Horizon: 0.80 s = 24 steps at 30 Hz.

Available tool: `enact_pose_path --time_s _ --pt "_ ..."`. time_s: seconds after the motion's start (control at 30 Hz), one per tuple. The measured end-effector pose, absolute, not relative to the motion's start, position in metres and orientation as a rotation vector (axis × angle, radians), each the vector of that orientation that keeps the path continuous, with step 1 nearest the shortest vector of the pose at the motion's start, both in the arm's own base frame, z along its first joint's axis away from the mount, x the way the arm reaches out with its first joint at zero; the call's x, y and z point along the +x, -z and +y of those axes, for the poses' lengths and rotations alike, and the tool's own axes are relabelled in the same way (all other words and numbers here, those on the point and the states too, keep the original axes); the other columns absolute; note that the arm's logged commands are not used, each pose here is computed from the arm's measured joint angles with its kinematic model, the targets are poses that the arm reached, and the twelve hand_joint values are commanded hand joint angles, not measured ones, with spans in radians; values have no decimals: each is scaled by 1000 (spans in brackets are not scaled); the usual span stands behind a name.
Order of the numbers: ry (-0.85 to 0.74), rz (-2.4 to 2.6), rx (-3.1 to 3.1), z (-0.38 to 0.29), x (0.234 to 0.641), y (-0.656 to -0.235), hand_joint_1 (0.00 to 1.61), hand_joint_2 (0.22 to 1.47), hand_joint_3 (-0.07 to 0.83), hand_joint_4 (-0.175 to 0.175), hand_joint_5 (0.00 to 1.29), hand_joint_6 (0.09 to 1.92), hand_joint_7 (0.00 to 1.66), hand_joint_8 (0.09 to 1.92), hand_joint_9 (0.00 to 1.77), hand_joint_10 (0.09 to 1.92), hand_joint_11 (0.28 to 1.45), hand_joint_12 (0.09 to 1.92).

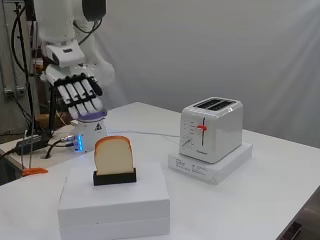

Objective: Teleoperate dual arm-hand system to toast a bread

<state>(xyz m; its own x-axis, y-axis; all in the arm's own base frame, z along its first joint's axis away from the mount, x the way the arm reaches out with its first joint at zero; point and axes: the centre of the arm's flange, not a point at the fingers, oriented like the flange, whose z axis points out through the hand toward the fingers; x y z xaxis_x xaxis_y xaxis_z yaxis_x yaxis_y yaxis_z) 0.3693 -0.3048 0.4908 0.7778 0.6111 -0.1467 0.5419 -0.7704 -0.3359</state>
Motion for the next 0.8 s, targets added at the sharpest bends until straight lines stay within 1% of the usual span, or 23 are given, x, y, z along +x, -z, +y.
enact_pose_path --time_s 0.1,0.17,0.23,0.3,0.37,0.4,0.43,0.5,0.57,0.63,0.7,0.73,0.8 --pt "-493 -845 -2701 -324 378 -477 204 1335 3 -81 254 87 297 87 366 87 404 87" --pt "-539 -847 -2739 -324 382 -492 218 1305 -9 -92 265 87 316 87 384 87 409 87" --pt "-504 -905 -2792 -319 383 -525 234 1255 -21 -97 263 87 320 87 375 87 405 87" --pt "-426 -973 -2821 -318 380 -555 253 1223 -22 -98 257 87 316 87 362 87 399 87" --pt "-346 -1045 -2809 -322 383 -568 278 1198 -21 -98 254 87 313 87 354 87 395 87" --pt "-310 -1088 -2784 -325 390 -567 290 1187 -19 -97 254 87 312 87 352 87 394 87" --pt "-291 -1117 -2758 -328 398 -561 296 1180 -18 -97 254 87 311 87 350 87 394 87" --pt "-281 -1173 -2682 -333 422 -534 298 1170 -17 -98 253 87 310 87 349 87 394 87" --pt "-312 -1199 -2605 -337 448 -494 301 1162 -16 -96 253 87 310 87 349 87 394 87" --pt "-380 -1191 -2537 -341 469 -444 301 1153 -16 -92 255 87 311 87 352 87 397 87" --pt "-438 -1164 -2508 -346 475 -411 305 1146 -15 -85 259 87 316 87 357 87 401 87" --pt "-454 -1153 -2504 -348 475 -403 309 1143 -14 -81 265 87 328 87 372 87 405 87" --pt "-469 -1136 -2513 -353 472 -395 327 1131 -6 -73 288 87 410 87 469 87 435 87"
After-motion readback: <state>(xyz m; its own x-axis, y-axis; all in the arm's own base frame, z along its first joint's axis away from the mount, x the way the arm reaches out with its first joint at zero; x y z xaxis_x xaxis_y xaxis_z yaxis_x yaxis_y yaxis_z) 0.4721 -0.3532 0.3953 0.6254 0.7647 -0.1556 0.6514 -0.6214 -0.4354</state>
